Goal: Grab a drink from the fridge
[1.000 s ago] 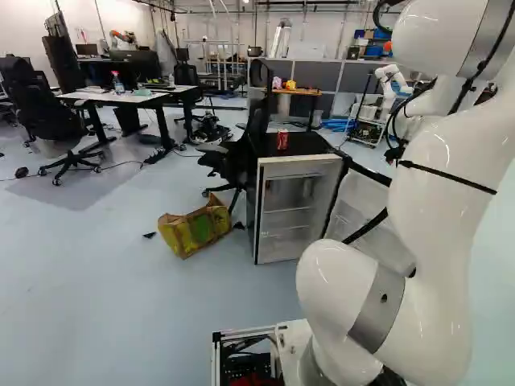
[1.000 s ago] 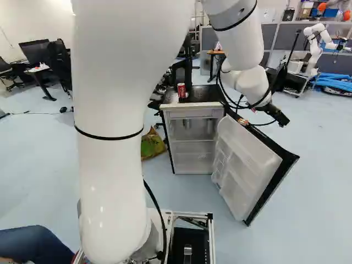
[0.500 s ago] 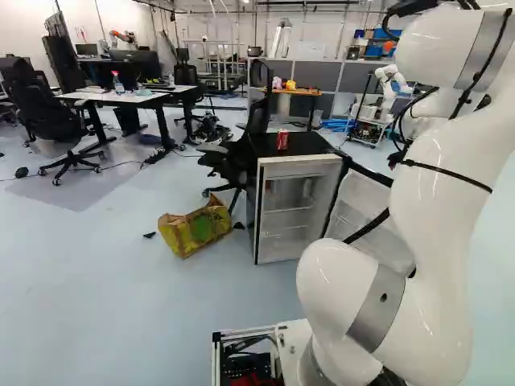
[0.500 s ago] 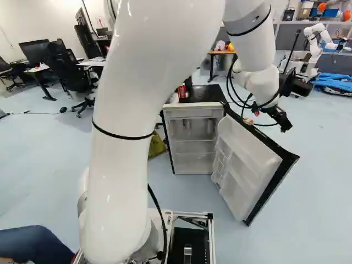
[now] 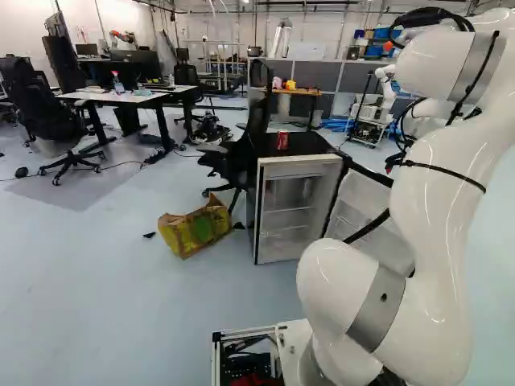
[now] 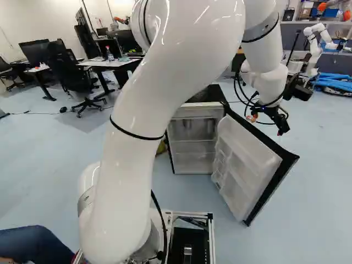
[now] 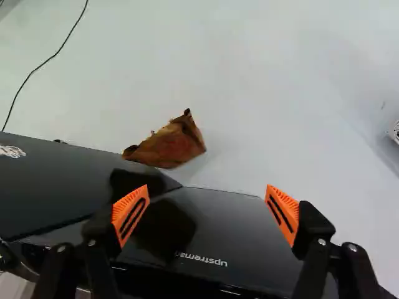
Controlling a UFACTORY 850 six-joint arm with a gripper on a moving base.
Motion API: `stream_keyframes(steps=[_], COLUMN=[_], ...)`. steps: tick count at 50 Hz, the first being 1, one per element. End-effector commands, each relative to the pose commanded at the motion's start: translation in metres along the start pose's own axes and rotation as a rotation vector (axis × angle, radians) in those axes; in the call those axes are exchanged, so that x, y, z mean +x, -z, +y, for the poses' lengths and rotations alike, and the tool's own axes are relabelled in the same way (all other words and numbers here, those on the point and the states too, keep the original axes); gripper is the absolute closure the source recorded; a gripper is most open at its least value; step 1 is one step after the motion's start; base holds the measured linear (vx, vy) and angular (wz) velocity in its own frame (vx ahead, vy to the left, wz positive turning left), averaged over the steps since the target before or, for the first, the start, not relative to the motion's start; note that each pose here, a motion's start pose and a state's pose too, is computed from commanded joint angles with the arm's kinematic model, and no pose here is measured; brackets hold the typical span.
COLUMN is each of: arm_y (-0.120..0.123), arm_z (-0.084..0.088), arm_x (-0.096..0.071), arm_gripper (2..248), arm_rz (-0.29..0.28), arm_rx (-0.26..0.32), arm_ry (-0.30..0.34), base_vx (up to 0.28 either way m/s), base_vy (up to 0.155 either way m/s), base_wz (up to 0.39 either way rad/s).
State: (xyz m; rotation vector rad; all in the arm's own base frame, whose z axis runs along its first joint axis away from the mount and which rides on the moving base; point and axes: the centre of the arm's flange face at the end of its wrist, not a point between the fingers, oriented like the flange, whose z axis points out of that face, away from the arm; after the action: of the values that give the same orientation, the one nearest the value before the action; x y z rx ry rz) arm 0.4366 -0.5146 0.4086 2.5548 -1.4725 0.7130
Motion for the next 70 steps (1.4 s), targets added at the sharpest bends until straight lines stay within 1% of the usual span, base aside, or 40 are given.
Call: stream_keyframes(steps=[21,27,48,70], arm_y=[-0.020,-0.020,-0.020,-0.013], arm_z=[-0.007,-0.008,-0.008,-0.009], arm_x=[0.016,0.014,0.013,0.001], arm_gripper=[3,3,3,3], arm_rz=[-0.147,-0.190,-0.194,-0.210], arm_rx=[0.019,0.020,0.020,0.019], arm_ry=[-0.017,-0.019,-0.018,-0.016], base_vx=[0.000,0.000,0.000,0.000], base_vy=[0.000,0.000,0.000,0.000], base_wz=[0.000,0.000,0.000,0.000])
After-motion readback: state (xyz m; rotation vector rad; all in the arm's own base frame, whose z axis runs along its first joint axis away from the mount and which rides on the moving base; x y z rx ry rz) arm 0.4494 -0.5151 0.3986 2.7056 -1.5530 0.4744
